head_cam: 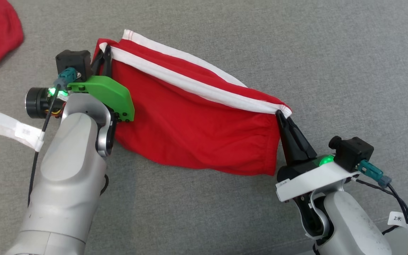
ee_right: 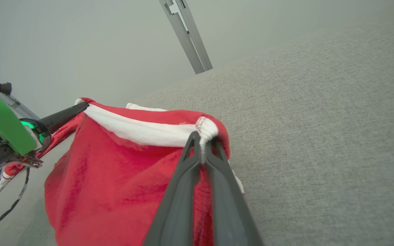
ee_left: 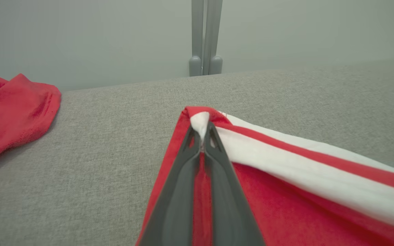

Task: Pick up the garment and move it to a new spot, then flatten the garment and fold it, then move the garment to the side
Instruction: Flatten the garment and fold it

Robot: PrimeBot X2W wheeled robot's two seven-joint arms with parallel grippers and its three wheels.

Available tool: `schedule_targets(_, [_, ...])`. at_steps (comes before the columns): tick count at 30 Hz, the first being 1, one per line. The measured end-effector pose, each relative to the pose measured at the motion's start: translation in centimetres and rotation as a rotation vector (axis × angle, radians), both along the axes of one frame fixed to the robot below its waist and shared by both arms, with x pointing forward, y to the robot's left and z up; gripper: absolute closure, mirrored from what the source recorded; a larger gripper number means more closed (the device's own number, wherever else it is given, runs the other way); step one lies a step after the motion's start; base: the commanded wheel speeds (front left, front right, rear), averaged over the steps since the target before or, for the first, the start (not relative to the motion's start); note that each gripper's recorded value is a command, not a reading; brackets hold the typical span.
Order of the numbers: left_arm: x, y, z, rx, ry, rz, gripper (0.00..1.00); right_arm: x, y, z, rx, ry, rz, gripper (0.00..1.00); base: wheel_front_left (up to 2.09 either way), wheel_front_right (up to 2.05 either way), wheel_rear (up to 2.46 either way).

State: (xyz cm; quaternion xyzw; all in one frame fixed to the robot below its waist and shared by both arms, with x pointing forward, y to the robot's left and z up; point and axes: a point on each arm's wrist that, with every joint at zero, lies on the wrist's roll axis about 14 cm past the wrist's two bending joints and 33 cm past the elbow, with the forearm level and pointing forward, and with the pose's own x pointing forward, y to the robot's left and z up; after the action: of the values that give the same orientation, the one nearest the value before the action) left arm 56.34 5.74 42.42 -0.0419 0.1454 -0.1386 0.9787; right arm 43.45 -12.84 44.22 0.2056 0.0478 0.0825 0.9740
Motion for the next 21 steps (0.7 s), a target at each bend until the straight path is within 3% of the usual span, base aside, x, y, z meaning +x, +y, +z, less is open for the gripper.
schedule_targets(9, [2.6, -2.0, -2.4, 0.048, 0.033, -0.024, 1.0, 0.9, -1.2, -0.8, -0.023, 0.017, -0.033, 1.0, 0.0, 0.0, 0.0])
schedule_targets(10, [2.8, -2.1, -2.6, 0.053, 0.032, -0.022, 0.53, 0.9, -1.5, -0.8, -0.026, 0.016, -0.042, 0.7, 0.0, 0.0, 0.0])
schedule_targets(11, [2.9, -2.2, -2.9, 0.058, 0.034, -0.025, 0.0, 1.0, -1.9, -0.7, -0.027, 0.012, -0.052, 0.33, 0.0, 0.0, 0.0])
schedule_targets(12, [2.9, -2.3, -3.0, 0.06, 0.032, -0.024, 0.0, 1.1, -2.1, -0.6, -0.026, 0.008, -0.058, 0.0, 0.0, 0.0, 0.0])
schedule_targets(21, [2.2, -2.0, -1.5, 0.023, -0.026, -0.006, 0.0, 0.6, -1.9, 0.8, -0.049, -0.032, -0.054, 0.0, 0.0, 0.0, 0.0])
